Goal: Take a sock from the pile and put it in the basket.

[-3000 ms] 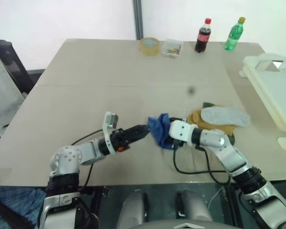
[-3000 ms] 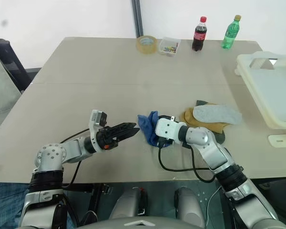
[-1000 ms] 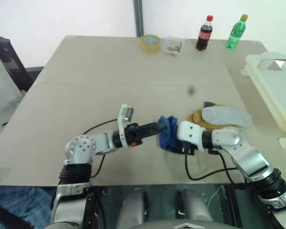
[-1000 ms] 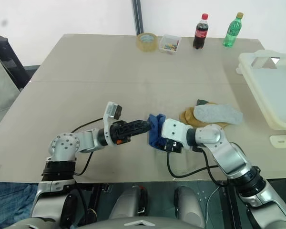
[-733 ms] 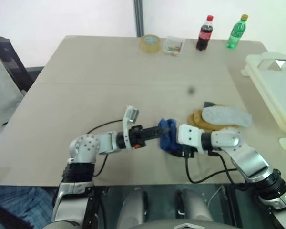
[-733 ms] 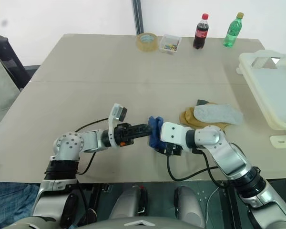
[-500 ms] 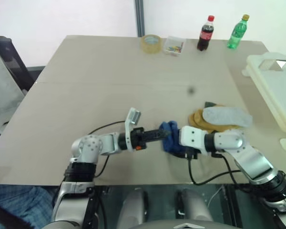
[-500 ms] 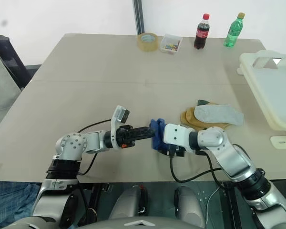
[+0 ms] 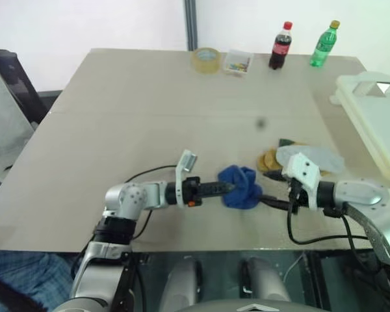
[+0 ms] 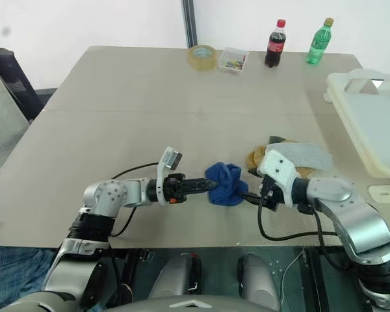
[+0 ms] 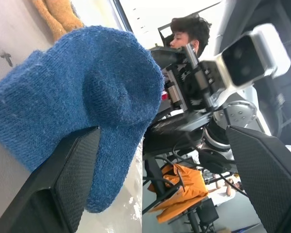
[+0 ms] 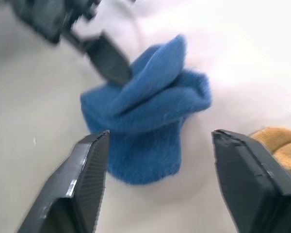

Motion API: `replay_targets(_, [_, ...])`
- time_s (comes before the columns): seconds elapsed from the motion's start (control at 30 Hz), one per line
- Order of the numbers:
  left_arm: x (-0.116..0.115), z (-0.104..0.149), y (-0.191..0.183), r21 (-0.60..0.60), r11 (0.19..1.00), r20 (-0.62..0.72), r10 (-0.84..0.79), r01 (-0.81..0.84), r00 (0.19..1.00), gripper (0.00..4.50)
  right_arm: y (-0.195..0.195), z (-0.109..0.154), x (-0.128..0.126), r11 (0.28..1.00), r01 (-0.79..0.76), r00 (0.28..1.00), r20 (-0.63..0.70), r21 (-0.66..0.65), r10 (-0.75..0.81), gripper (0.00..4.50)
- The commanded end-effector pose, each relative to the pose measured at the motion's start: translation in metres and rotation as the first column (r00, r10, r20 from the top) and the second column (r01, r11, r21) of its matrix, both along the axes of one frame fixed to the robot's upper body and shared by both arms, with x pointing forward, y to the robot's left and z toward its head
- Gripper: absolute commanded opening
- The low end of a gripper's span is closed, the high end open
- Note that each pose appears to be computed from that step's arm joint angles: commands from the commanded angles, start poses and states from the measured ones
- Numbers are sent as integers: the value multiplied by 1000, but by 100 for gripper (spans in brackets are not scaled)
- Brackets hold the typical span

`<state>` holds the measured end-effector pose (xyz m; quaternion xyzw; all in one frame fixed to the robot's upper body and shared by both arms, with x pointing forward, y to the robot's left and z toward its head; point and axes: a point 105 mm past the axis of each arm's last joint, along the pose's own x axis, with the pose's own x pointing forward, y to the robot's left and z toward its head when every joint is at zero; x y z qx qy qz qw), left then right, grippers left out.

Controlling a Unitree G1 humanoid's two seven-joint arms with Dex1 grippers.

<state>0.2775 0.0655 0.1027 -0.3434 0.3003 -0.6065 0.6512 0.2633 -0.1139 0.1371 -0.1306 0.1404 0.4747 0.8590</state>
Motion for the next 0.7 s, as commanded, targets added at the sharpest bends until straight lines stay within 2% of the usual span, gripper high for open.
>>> replay_targets(0.03, [0, 1, -6, -14, 999, 18, -34, 34, 999, 450, 9, 14, 8, 987, 68, 997, -46, 144, -62, 443])
replay_targets(0.17, [0, 1, -8, -16, 998, 26, -54, 55, 998, 450, 12, 10, 28, 958, 203, 976, -122, 204, -181, 443])
replay_targets(0.27, [0, -4, -8, 4, 998, 35, -66, 66, 997, 450, 9, -5, 40, 927, 316, 940, -202, 202, -276, 443])
replay_targets(0.43, [0, -8, -7, 10, 998, 46, -64, 64, 997, 450, -7, -46, 23, 923, 378, 869, -371, 70, -328, 443])
replay_targets(0.6, [-1, -12, -6, 15, 998, 49, -60, 59, 997, 450, -4, -50, 9, 924, 366, 836, -476, 113, -274, 443])
replay_targets(0.7, [0, -13, -6, 14, 998, 52, -58, 57, 997, 450, 6, -48, -6, 947, 294, 836, -516, 131, -188, 362])
